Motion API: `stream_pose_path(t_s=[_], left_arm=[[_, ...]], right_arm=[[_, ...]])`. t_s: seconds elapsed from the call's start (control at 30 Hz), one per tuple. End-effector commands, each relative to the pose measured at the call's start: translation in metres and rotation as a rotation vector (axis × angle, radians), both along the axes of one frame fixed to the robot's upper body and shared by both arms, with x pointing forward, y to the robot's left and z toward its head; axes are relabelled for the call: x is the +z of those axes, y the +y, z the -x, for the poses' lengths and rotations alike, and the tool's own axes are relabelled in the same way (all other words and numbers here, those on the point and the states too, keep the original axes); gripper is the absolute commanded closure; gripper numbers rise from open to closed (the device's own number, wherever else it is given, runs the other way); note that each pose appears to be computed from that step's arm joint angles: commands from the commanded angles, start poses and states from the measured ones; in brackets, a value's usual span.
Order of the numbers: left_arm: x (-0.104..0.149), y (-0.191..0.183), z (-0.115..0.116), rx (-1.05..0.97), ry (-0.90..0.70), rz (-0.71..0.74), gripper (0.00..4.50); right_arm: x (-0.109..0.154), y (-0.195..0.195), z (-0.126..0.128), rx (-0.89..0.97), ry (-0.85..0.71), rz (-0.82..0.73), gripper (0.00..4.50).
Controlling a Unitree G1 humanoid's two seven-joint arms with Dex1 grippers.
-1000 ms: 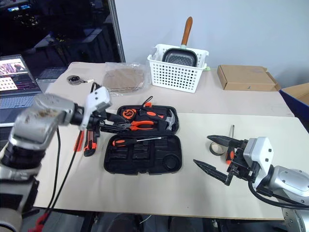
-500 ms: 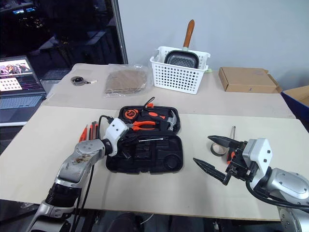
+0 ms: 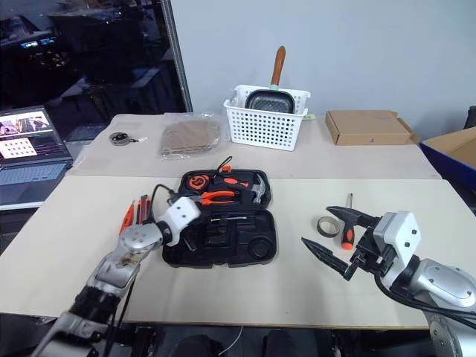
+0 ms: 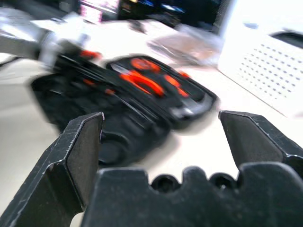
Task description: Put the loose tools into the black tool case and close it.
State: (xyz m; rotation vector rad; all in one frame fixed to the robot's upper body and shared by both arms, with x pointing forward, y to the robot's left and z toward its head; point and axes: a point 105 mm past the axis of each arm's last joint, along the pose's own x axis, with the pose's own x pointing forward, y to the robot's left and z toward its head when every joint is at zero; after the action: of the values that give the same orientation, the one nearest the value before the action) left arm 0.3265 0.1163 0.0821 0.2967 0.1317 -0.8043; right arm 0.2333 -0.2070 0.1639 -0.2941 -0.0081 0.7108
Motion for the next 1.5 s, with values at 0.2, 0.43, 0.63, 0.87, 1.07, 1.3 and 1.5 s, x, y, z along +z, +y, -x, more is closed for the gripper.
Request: stream_pose_path(t_s=[0.2,0.43,0.63,0.87,1.07,1.3,1.5], left_arm=[[0.102,-0.009,0.071,-0.457,0.029,0.214,3.41],[0.127,-0.018,0.099,-0.609,0.077,0.164,0.92],[0.125,-0.005,0.094,-0.505,0.086,0.147,0.06],[0.107,0.01,0.083,-0.357,0.108,0.132,0.06],[0.118,-0.003,0.102,-0.491,0.112,0.158,0.06],[0.134,-0.008,0.11,-0.585,0.11,0.138,0.06],[0.147,-0.02,0.115,-0.64,0.083,0.15,0.0]], right_arm=[[-0.007,-0.05,-0.022,-0.408,0.205,0.156,0.0],[-0.019,-0.071,-0.046,-0.551,0.46,0.2,0.0],[-0.024,-0.083,-0.055,-0.626,0.564,0.238,0.0],[-0.026,-0.082,-0.058,-0.623,0.547,0.215,0.0],[-0.035,-0.095,-0.052,-0.715,0.615,0.191,0.0],[-0.042,-0.101,-0.054,-0.758,0.672,0.18,0.0],[-0.059,-0.103,-0.059,-0.777,0.751,0.174,0.63]])
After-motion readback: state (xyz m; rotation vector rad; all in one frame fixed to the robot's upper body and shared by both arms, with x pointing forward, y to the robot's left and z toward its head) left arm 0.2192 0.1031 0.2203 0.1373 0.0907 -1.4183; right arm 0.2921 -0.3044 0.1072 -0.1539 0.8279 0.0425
